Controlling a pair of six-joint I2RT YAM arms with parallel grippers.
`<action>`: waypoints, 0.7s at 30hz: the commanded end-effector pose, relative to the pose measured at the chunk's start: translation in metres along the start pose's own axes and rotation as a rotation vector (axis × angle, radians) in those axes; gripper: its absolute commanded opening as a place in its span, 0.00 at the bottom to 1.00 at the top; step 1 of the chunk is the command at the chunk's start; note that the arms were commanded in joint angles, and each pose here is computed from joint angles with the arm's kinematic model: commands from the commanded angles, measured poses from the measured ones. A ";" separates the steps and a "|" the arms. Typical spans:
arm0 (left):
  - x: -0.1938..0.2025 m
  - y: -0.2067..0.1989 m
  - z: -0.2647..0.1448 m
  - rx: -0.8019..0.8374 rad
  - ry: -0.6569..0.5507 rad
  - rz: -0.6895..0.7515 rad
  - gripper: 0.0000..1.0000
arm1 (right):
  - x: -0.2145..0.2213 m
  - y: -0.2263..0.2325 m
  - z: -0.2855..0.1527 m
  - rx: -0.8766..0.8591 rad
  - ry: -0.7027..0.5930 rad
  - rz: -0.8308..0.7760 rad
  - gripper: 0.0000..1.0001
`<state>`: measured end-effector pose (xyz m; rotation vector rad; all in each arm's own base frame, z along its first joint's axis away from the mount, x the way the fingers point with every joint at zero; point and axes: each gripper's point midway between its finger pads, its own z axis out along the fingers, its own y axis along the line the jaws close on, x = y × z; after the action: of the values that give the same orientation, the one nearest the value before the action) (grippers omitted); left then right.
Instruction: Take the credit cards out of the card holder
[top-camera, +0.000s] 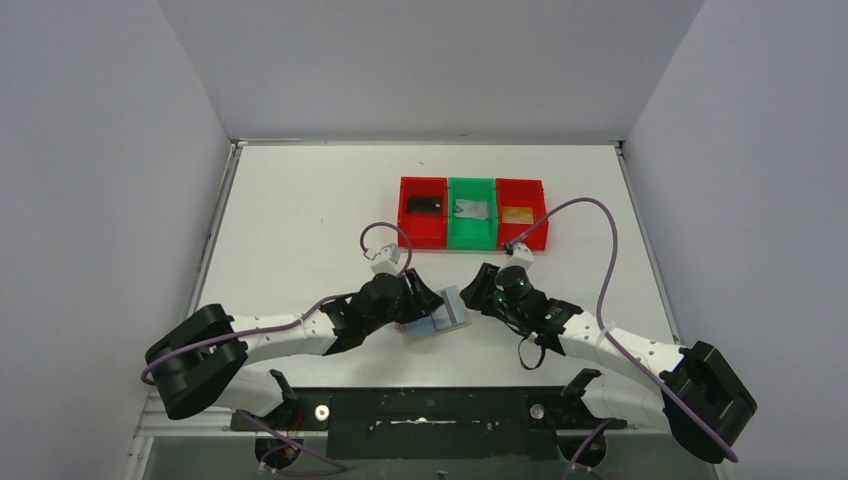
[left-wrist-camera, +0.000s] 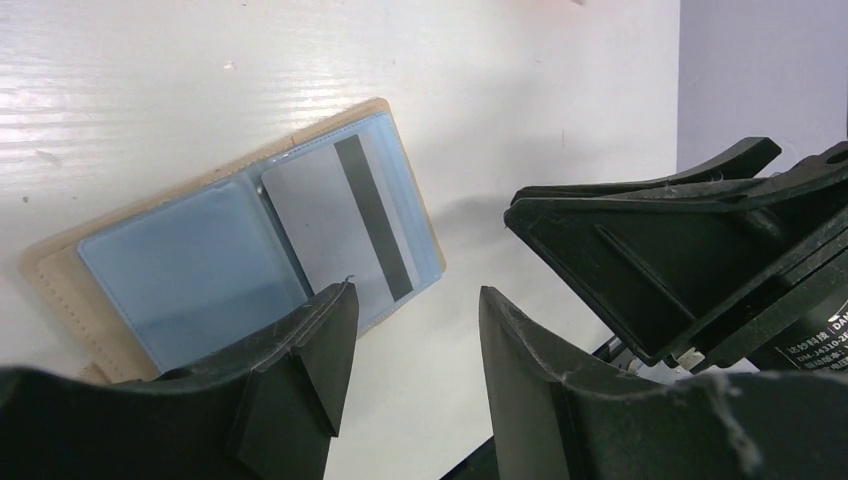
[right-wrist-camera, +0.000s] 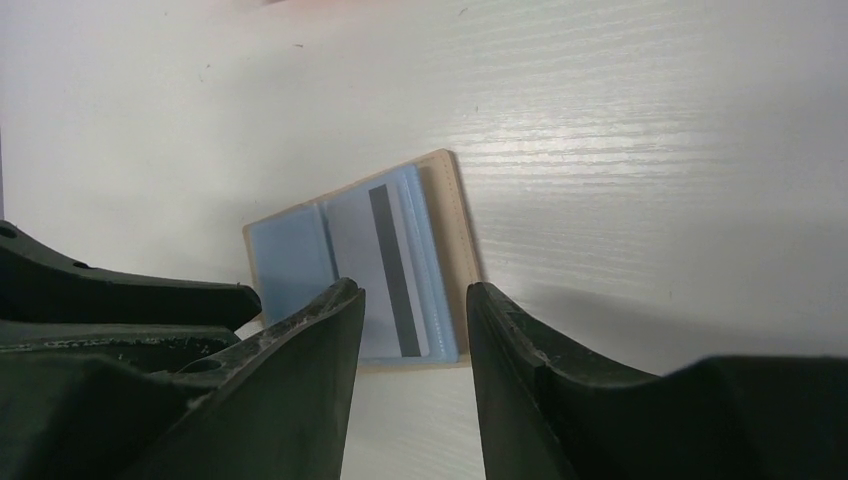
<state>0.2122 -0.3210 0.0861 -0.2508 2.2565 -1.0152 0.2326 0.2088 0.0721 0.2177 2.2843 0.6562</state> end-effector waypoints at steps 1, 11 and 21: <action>-0.008 0.001 -0.003 -0.009 -0.036 -0.006 0.48 | -0.009 0.024 0.003 -0.101 -0.009 -0.041 0.43; 0.004 0.029 0.007 -0.123 -0.008 -0.038 0.48 | 0.013 0.037 0.020 -0.148 0.132 -0.134 0.34; 0.026 0.086 0.007 -0.356 0.058 0.015 0.49 | 0.021 0.017 0.037 -0.031 0.234 -0.295 0.38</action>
<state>0.2099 -0.2969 0.0317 -0.3681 2.4084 -0.7700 0.2346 0.2442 0.0459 -0.1265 2.4554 0.6402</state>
